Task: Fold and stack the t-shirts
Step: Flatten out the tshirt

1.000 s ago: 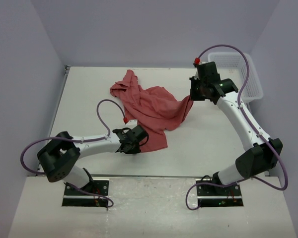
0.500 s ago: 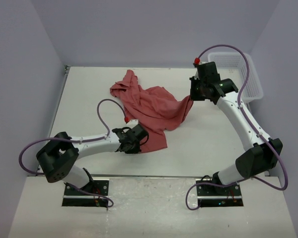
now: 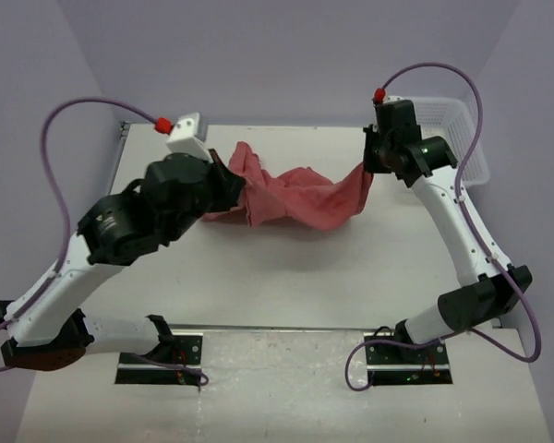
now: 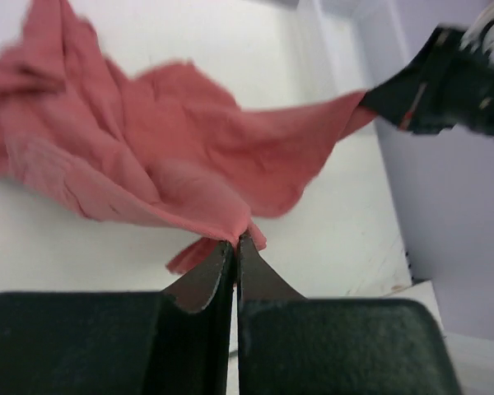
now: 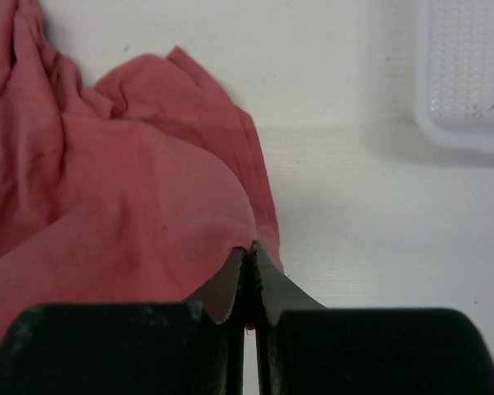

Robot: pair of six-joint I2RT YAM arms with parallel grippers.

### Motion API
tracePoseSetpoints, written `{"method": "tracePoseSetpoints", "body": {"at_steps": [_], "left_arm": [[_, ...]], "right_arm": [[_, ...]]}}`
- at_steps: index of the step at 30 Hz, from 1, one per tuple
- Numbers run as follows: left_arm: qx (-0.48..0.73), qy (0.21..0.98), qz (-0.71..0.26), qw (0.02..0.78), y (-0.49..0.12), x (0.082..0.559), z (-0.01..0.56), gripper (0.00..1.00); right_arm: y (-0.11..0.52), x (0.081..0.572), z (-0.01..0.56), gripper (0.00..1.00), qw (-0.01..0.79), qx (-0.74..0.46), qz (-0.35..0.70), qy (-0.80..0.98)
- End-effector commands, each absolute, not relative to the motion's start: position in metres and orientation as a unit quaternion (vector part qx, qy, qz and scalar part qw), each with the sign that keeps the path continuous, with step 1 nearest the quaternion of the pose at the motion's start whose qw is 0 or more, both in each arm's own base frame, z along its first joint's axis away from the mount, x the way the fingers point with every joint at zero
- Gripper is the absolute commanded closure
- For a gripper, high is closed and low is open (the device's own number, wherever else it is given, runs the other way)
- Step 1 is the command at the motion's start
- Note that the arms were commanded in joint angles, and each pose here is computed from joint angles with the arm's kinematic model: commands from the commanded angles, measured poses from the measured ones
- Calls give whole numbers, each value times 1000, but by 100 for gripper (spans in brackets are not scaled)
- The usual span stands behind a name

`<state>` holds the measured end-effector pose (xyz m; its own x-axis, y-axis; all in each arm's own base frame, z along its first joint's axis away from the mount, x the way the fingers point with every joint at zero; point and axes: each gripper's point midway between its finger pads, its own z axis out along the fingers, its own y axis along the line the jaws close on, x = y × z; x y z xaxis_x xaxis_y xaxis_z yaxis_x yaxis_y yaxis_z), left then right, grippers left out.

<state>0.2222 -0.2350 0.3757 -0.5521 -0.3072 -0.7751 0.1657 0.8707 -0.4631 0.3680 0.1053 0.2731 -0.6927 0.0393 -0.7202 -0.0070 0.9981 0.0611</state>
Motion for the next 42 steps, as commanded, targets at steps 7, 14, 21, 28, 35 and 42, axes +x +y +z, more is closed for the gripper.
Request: {"method": "tracePoseSetpoints", "body": {"at_steps": [7, 14, 21, 28, 35, 42], "left_arm": [[-48, 717, -171, 674, -127, 224, 557, 100], [-76, 612, -153, 773, -74, 210, 643, 100], [-45, 525, -190, 828, -59, 185, 700, 100], [15, 443, -256, 859, -61, 151, 737, 100], [77, 375, -345, 857, -77, 114, 757, 100], [97, 331, -412, 844, -78, 86, 769, 100]], "right_arm": [[71, 353, 444, 100, 579, 19, 10, 815], [59, 327, 514, 100, 656, -7, 8, 755], [75, 282, 553, 100, 700, -61, 64, 709], [67, 212, 616, 100, 765, -89, 95, 631], [65, 168, 631, 100, 783, -109, 146, 595], [63, 129, 635, 100, 791, -132, 190, 567]]}}
